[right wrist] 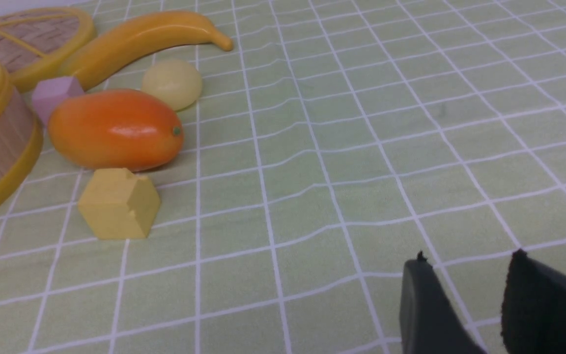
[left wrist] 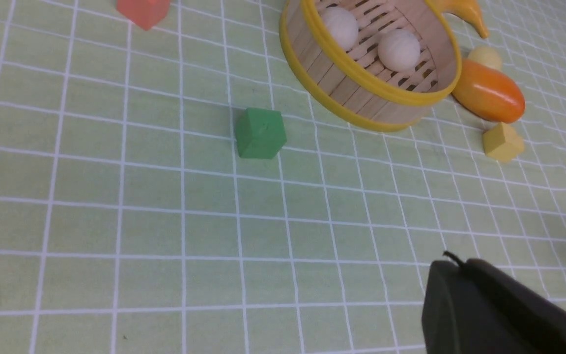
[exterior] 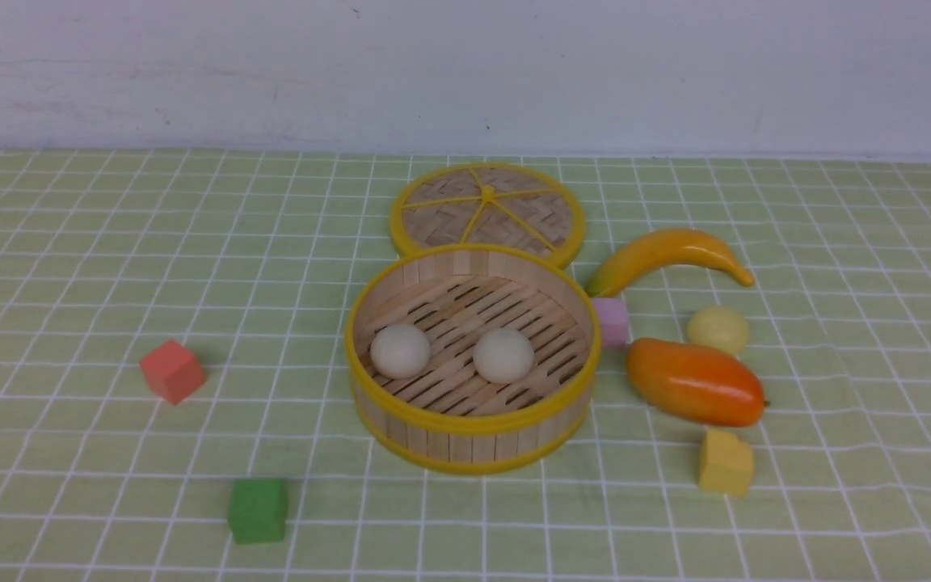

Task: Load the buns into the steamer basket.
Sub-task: Use the right arm to grab a steamed stuffed bun

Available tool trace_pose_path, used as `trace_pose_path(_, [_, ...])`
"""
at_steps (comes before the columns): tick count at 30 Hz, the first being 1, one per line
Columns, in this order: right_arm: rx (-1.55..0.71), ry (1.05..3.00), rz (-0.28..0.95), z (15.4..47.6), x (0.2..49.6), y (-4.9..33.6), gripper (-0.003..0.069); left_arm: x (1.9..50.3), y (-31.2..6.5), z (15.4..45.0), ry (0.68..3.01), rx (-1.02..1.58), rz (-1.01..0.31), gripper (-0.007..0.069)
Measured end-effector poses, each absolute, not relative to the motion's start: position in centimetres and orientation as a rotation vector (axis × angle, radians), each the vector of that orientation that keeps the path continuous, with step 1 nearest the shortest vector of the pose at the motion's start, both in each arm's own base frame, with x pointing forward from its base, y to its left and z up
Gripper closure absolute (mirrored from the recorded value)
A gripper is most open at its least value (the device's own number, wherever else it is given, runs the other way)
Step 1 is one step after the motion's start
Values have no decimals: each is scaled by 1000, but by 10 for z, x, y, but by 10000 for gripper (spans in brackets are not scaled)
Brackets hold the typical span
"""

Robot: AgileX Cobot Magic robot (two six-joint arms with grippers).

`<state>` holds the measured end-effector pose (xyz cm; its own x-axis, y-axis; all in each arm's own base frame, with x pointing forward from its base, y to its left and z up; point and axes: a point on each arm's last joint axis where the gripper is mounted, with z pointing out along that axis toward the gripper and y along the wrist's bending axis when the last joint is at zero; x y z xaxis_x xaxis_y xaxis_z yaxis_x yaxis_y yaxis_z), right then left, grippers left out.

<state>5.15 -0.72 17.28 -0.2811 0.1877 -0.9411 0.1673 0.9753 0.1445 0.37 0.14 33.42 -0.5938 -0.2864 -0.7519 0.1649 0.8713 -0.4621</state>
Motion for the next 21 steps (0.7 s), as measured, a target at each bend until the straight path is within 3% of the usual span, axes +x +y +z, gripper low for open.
trace_pose_path(8, [258,1864,20,173,51,-7,419,9,2,340,2023,-96,-597,638])
trace_pose_path(14, [259,1863,20,173,51,-7,419,29,1,338,1776,-160,-411,638])
trace_pose_path(17, [259,1863,20,173,51,-7,419,47,-1,318,1652,-164,-263,638])
trace_pose_path(21, [259,1863,20,173,51,-7,419,52,0,282,1609,-152,-190,638])
